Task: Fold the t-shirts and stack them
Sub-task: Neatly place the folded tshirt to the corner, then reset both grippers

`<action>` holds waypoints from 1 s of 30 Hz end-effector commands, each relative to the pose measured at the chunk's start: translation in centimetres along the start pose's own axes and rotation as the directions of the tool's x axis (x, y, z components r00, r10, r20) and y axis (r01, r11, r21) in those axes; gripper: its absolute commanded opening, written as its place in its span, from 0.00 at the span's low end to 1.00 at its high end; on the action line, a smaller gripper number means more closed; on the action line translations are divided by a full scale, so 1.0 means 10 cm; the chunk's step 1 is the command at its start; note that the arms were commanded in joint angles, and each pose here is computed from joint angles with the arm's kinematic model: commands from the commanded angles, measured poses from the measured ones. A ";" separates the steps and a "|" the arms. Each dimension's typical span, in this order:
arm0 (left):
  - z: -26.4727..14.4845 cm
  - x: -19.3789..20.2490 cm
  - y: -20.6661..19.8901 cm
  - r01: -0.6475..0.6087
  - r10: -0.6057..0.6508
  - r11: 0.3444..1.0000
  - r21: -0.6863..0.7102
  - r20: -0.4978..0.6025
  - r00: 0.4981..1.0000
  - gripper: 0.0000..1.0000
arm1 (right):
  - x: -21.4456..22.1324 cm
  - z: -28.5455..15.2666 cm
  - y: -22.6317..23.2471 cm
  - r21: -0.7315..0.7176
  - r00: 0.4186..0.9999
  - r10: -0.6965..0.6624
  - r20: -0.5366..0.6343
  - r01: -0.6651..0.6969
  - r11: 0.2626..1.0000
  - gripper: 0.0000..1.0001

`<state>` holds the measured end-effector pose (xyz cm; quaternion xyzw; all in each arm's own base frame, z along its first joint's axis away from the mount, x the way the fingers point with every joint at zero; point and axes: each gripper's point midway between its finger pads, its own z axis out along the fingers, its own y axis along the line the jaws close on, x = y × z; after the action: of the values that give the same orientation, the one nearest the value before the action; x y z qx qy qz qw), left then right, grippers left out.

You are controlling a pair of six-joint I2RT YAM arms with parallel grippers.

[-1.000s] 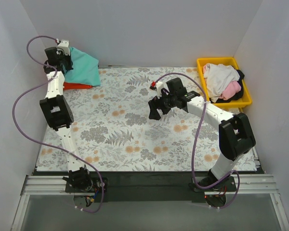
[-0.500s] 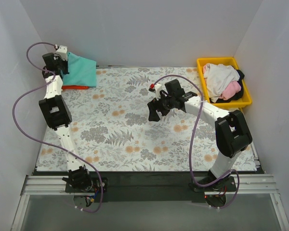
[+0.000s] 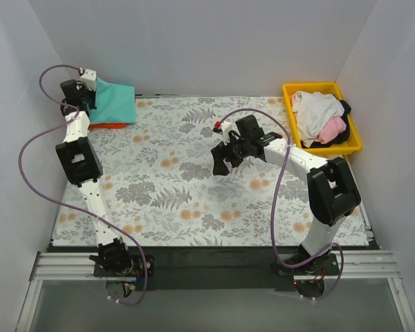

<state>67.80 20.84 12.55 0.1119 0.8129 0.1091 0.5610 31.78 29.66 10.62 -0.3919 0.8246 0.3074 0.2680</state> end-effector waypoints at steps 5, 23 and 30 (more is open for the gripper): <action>-0.06 -0.16 0.29 -0.073 0.076 0.994 -0.081 0.040 0.996 0.00 | -0.06 0.01 0.06 -0.026 1.000 -0.006 0.009 0.006 1.000 0.98; -1.16 -1.84 -0.14 0.133 -0.153 0.985 0.106 0.203 0.967 0.84 | -0.50 -0.55 -0.17 0.021 0.987 0.031 0.156 -0.035 0.999 0.98; -2.01 -2.17 -1.45 0.318 -0.350 0.833 0.454 -0.014 0.937 0.86 | -0.54 -1.51 -0.80 0.178 0.949 0.101 0.299 -0.160 0.971 0.98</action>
<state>60.51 6.97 33.80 0.0931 0.7764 -0.0619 0.6202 37.24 20.77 16.96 -0.2848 0.8414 0.2977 0.3498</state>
